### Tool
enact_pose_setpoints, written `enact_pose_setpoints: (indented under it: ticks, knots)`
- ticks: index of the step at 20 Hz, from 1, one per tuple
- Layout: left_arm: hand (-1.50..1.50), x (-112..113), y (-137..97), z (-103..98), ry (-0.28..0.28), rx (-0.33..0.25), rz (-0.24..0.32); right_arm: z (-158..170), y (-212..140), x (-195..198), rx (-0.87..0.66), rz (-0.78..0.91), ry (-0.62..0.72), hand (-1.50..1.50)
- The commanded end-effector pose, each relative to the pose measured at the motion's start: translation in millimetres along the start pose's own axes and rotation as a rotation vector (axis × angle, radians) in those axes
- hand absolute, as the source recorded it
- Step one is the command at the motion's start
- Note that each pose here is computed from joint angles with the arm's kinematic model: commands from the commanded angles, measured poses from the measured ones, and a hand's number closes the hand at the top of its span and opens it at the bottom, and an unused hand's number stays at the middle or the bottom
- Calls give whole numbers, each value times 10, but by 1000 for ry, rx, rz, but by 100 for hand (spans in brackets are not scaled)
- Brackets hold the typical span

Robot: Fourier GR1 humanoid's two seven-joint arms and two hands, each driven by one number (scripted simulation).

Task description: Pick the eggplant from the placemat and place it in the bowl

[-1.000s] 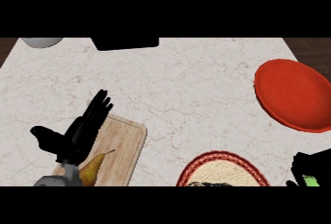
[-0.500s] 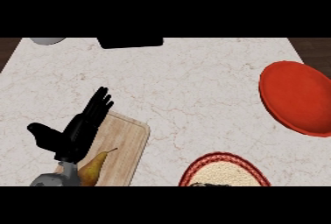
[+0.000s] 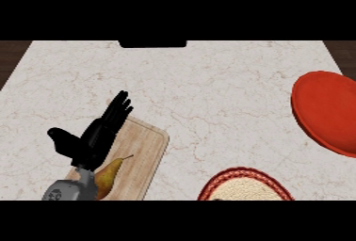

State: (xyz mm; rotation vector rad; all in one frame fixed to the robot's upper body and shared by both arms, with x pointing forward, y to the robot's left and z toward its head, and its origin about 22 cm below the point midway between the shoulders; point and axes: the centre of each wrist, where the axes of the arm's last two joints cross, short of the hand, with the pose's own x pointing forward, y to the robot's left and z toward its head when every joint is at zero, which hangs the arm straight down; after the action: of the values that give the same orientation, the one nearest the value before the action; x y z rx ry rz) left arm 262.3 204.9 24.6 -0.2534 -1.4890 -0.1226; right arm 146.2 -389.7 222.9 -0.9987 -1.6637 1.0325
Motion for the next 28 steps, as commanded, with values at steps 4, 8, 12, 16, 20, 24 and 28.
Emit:
enact_pose_setpoints:
  ticks: [4, 8, 12, 16, 20, 24, 28]
  knots:
    - [0, -53, 78, 9, 14, -56, -4, -448, 134, -397, -19, -50, 42, 150]
    - [0, 207, -66, 2, -2, -35, 9, -816, 184, -492, -55, -42, 52, 150]
    - [0, -42, -146, -71, 4, -63, 10, -1092, 461, -717, -28, 34, 52, 150]
    - [0, -42, -179, -145, 17, -51, 26, -1245, 933, -940, -21, 78, 57, 150]
    - [0, 29, -197, -103, -3, -79, -6, -1437, 1078, -1015, 130, 206, 209, 150]
    - [0, 53, -121, -27, -2, -64, -2, -1592, 1148, -1212, 165, 35, 314, -150]
    - [0, 183, -42, -108, -6, -72, -1, -1676, 1519, -1286, 152, -82, 235, -150]
